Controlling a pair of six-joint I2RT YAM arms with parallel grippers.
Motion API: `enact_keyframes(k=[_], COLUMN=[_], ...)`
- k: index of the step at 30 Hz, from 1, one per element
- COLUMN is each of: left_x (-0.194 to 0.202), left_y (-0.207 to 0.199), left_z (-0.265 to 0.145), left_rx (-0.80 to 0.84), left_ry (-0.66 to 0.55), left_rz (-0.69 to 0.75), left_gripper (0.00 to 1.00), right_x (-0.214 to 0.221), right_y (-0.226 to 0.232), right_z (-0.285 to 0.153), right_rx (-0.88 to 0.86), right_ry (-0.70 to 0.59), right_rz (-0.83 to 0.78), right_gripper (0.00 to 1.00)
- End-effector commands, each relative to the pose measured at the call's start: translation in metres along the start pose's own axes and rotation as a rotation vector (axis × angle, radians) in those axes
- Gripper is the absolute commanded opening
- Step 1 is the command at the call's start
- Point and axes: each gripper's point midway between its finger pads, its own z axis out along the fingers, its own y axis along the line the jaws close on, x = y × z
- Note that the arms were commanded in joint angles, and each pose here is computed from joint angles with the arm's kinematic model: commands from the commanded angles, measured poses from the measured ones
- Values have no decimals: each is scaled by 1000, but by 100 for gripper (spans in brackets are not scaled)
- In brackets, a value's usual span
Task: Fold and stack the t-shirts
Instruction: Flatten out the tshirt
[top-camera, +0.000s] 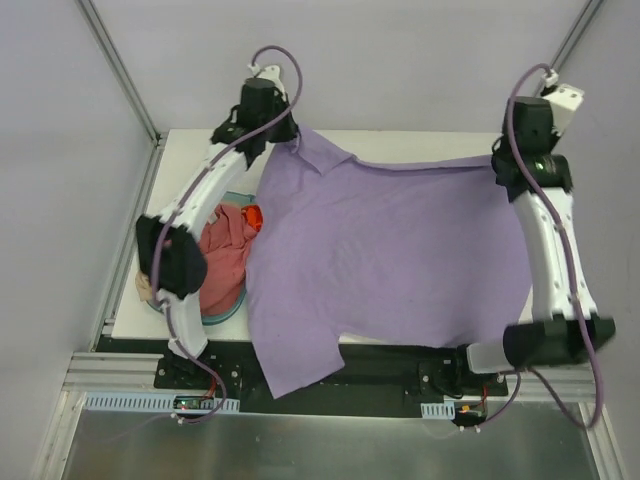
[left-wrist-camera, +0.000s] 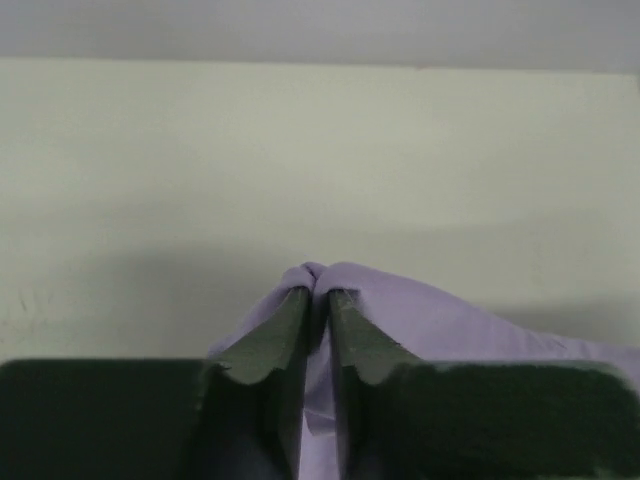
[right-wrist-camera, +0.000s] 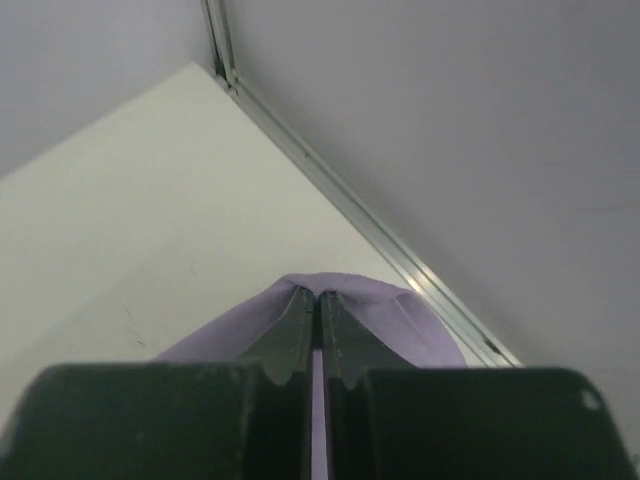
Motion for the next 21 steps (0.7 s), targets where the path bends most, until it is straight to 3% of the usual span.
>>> enact_keyframes(k=[1, 3, 4, 5, 10, 17, 21], left_x=[38, 62, 66, 78, 78, 74, 109], left_y=[46, 62, 63, 67, 67, 21, -26], left_z=[86, 119, 131, 140, 140, 79, 34], left_rx=[-129, -157, -150, -146, -135, 31, 122], left_ry=[105, 164, 171, 195, 198, 266, 363], left_rz=[14, 3, 0, -5, -5, -120, -175], left_gripper=[25, 67, 99, 99, 99, 99, 99], right_x=[64, 104, 127, 132, 151, 142, 181], right_y=[66, 103, 119, 119, 129, 111, 100], right_z=[94, 131, 145, 159, 174, 101, 33], right_rx=[-50, -95, -110, -89, -53, -194, -286], right_ry=[176, 300, 374, 414, 515, 523, 574], right_rz=[10, -43, -77, -76, -124, -21, -17], right_gripper=[1, 14, 31, 52, 96, 96, 96])
